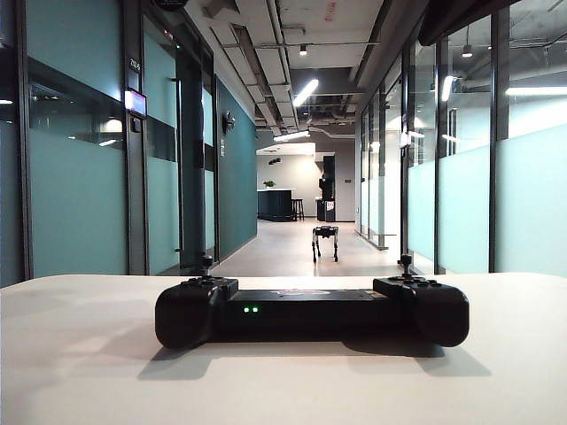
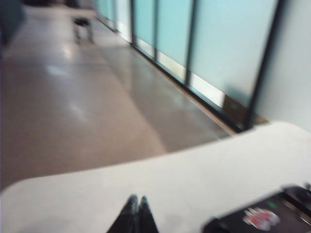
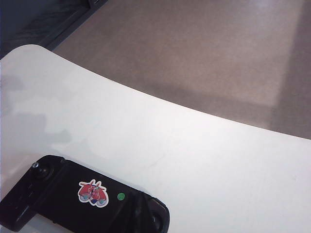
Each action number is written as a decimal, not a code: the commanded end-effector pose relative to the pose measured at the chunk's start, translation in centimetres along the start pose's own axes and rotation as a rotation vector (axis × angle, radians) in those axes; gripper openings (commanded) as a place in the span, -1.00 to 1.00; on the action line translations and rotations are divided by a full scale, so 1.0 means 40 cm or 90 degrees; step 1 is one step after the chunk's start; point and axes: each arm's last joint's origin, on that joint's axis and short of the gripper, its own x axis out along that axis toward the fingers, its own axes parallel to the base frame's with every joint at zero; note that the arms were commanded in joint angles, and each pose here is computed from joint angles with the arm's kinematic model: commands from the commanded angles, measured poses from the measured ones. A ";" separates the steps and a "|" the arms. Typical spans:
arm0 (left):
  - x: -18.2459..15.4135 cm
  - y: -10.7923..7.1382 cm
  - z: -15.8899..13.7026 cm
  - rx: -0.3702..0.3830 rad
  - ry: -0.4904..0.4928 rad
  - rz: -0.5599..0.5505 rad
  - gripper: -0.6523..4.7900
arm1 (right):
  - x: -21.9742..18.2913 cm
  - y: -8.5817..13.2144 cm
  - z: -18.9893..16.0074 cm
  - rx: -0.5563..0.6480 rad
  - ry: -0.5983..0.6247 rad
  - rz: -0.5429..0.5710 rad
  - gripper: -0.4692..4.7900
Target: Push the left joystick on the remote control sitting on the white table forward to make the robot dog walk in a straight line until it approaches the door.
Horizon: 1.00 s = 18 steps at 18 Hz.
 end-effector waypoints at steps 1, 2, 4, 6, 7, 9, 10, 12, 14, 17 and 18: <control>-0.011 0.004 0.009 0.003 -0.045 0.038 -0.78 | -0.004 0.000 0.008 0.002 -0.016 -0.001 -0.84; -0.019 0.009 0.001 0.004 -0.071 0.052 -0.78 | -0.004 0.000 0.008 0.002 -0.016 0.000 -0.84; -0.031 0.025 -0.034 -0.008 -0.094 0.095 -0.78 | -0.004 0.000 0.008 0.002 -0.016 -0.001 -0.84; -0.044 0.045 -0.055 -0.018 -0.106 0.151 -0.78 | -0.004 0.000 0.008 0.002 -0.016 -0.001 -0.84; -0.051 0.054 -0.061 -0.016 -0.109 0.180 -0.78 | -0.004 0.000 0.008 0.002 -0.016 -0.001 -0.84; -0.061 0.070 -0.081 -0.011 -0.096 0.232 -0.78 | -0.004 0.000 0.008 0.002 -0.016 -0.001 -0.84; -0.059 0.076 -0.093 -0.012 -0.086 0.246 -0.78 | -0.003 0.000 0.008 0.002 -0.015 -0.001 -0.84; -0.052 0.079 -0.116 -0.011 -0.091 0.245 -0.78 | -0.003 0.000 0.008 0.002 -0.015 -0.001 -0.84; -0.045 0.083 -0.145 -0.012 -0.085 0.246 -0.78 | -0.003 0.000 0.008 0.002 -0.015 -0.001 -0.84; -0.044 0.082 -0.151 0.013 -0.064 0.249 -0.78 | -0.002 0.001 0.008 0.002 -0.014 -0.001 -0.84; -0.043 0.080 -0.151 0.017 -0.064 0.242 -0.78 | -0.002 0.000 0.008 0.002 -0.014 -0.001 -0.84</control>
